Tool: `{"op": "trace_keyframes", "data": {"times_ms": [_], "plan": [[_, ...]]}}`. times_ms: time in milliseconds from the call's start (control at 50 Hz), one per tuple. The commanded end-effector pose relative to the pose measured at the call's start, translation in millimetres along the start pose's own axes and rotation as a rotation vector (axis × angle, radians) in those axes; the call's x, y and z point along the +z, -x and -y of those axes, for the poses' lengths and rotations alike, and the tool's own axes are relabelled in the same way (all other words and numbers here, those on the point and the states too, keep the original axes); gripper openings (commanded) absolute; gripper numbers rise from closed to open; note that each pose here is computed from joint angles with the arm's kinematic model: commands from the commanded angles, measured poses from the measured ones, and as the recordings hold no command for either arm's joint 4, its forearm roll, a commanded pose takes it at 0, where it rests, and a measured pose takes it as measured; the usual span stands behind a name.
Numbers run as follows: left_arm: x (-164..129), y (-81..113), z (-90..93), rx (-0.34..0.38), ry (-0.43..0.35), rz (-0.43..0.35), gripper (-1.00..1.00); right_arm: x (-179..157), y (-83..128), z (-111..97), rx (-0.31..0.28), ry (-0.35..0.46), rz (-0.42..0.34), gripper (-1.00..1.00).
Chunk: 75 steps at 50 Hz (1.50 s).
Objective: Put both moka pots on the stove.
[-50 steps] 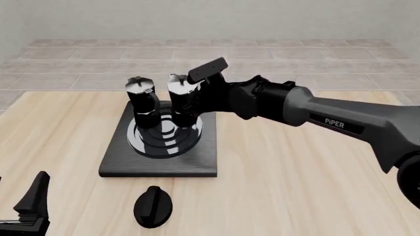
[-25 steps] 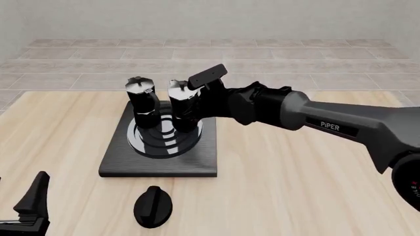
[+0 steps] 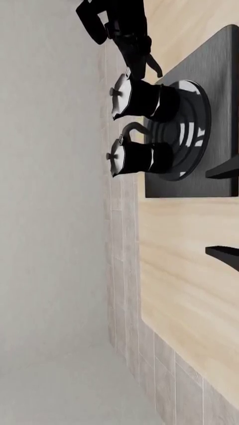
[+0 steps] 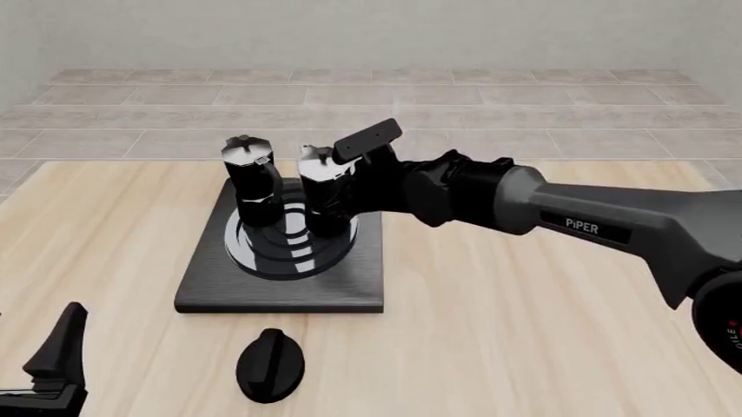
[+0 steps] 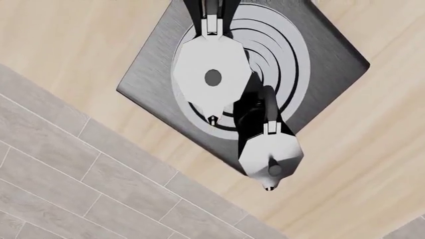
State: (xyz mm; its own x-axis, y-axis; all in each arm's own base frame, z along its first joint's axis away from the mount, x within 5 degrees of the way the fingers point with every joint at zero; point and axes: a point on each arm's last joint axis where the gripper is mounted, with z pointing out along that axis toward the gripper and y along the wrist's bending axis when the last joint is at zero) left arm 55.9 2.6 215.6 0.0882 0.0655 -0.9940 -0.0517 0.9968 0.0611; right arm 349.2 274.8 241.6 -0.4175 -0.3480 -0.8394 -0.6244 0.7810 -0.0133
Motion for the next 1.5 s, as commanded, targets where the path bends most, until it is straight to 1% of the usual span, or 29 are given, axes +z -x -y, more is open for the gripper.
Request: {"op": "trace_keyframes", "data": {"times_ms": [20,300,720,740,1180,1380,1500], "plan": [[0,-0.6,0.1,0.001,-0.001,0.001,1.0,-8,14,-1,0.007,0.003,0.046,-1.0],[0,-0.2,0.1,0.001,-0.002,0.001,1.0,-8,14,-3,0.0,0.007,0.043,-1.0],[0,0.3,0.1,0.0,-0.001,0.001,1.0,-6,11,-8,0.006,0.016,0.035,-1.0],[0,0.3,0.1,0.0,-0.001,0.001,1.0,-6,11,-8,0.006,0.016,0.035,1.0],[0,0.9,-0.1,0.001,0.0,0.002,1.0,-9,13,-12,-0.001,0.023,0.035,1.0],[0,0.1,0.0,0.002,-0.001,0.002,1.0,-17,19,-11,-0.021,0.022,0.042,1.0],[0,0.0,0.1,0.003,-0.001,0.003,1.0,-28,28,-9,-0.04,0.017,0.052,1.0]]}}
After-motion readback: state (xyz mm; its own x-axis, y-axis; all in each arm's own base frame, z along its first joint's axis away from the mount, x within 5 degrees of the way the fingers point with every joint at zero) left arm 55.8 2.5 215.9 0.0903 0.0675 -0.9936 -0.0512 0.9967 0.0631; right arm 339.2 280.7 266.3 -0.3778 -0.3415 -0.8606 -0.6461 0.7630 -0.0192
